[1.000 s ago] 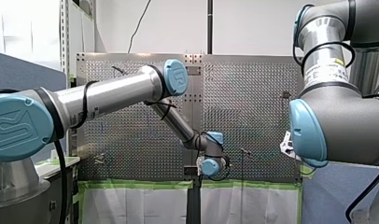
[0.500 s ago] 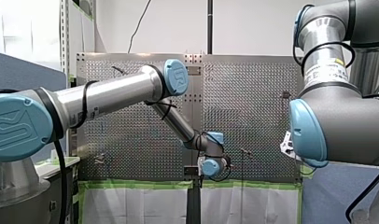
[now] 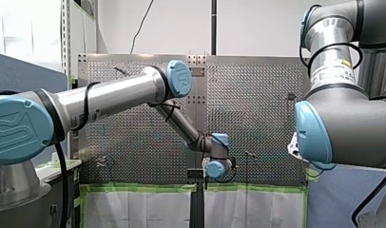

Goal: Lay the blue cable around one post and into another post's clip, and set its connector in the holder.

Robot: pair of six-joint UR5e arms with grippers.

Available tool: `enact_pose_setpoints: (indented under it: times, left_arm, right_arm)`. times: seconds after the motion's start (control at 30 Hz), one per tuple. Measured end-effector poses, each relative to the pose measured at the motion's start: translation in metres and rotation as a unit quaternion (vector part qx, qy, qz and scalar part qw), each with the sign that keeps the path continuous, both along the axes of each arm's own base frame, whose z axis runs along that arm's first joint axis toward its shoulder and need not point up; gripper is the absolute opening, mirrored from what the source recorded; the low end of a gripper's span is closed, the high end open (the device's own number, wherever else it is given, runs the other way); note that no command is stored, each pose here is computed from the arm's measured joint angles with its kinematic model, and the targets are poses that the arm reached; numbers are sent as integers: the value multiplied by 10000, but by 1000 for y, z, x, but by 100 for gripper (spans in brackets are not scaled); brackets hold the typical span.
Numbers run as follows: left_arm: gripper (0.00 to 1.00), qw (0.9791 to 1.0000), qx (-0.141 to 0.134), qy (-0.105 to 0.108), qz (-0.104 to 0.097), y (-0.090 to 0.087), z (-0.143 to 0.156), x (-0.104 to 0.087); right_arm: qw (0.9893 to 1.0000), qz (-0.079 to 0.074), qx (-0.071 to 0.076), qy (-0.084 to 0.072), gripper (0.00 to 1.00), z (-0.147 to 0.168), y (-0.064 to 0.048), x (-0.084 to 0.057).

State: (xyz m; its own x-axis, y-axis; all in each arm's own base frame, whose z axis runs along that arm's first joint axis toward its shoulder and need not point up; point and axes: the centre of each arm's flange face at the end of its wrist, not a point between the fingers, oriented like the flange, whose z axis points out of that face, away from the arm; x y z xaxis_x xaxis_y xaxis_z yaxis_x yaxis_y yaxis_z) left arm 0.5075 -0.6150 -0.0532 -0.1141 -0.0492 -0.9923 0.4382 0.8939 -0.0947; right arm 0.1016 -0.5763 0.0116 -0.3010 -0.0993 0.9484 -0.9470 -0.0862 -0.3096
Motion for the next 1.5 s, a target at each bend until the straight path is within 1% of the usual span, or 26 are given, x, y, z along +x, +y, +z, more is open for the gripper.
enact_pose_setpoints:
  times: [0.23, 0.27, 0.53, 0.67, 0.73, 0.77, 0.83, 0.87, 0.9, 1.03, 1.13, 1.37, 1.5]
  left_arm:
    - [4, 10000, -37, -21, 27, 1, 3, 5]
    - [4, 10000, -36, -17, 40, 2, 3, 7]
    - [4, 9999, -114, -56, -2, -1, 9, 11]
    - [4, 9999, -138, -67, -4, -2, 10, 12]
    - [22, 9999, -141, -68, -4, -2, 10, 12]
    - [22, 9999, -142, -67, -6, -2, 10, 12]
    - [34, 9999, -119, -49, -22, -3, 8, 8]
    - [34, 9999, -104, -36, -30, -3, 7, 6]
    - [40, 10000, -82, -19, -42, -3, 6, 2]
    - [40, 10000, -33, 21, -77, -3, 5, -6]
    - [40, 9999, -37, 12, -111, -2, 12, -10]
    - [40, 9994, -214, -151, -245, -1, 39, -15]
    - [40, 9992, -190, -197, -279, 1, 51, -20]
  right_arm:
    - [10000, -64, -40, -5, 0, 2, -4, -6]
    - [9999, -98, -55, -3, 0, 2, -5, -8]
    - [9999, -121, -89, 0, 0, 5, -10, -10]
    - [9999, -120, -87, 13, 0, 5, -11, -10]
    - [9999, -112, -83, 21, 0, 5, -11, -10]
    - [9999, -109, -83, 23, 0, 5, -11, -9]
    - [9999, -98, -89, 25, 0, 5, -11, -9]
    - [9999, -93, -96, 24, 0, 5, -11, -8]
    - [9999, -87, -107, 23, 0, 6, -11, -8]
    - [9999, -14, -142, 22, 0, 7, -13, -7]
    - [9999, 37, -163, 21, 0, 8, -16, -6]
    - [9998, 71, -182, 3, 0, 11, -21, -4]
    - [9998, 65, -195, 1, 0, 12, -24, -5]
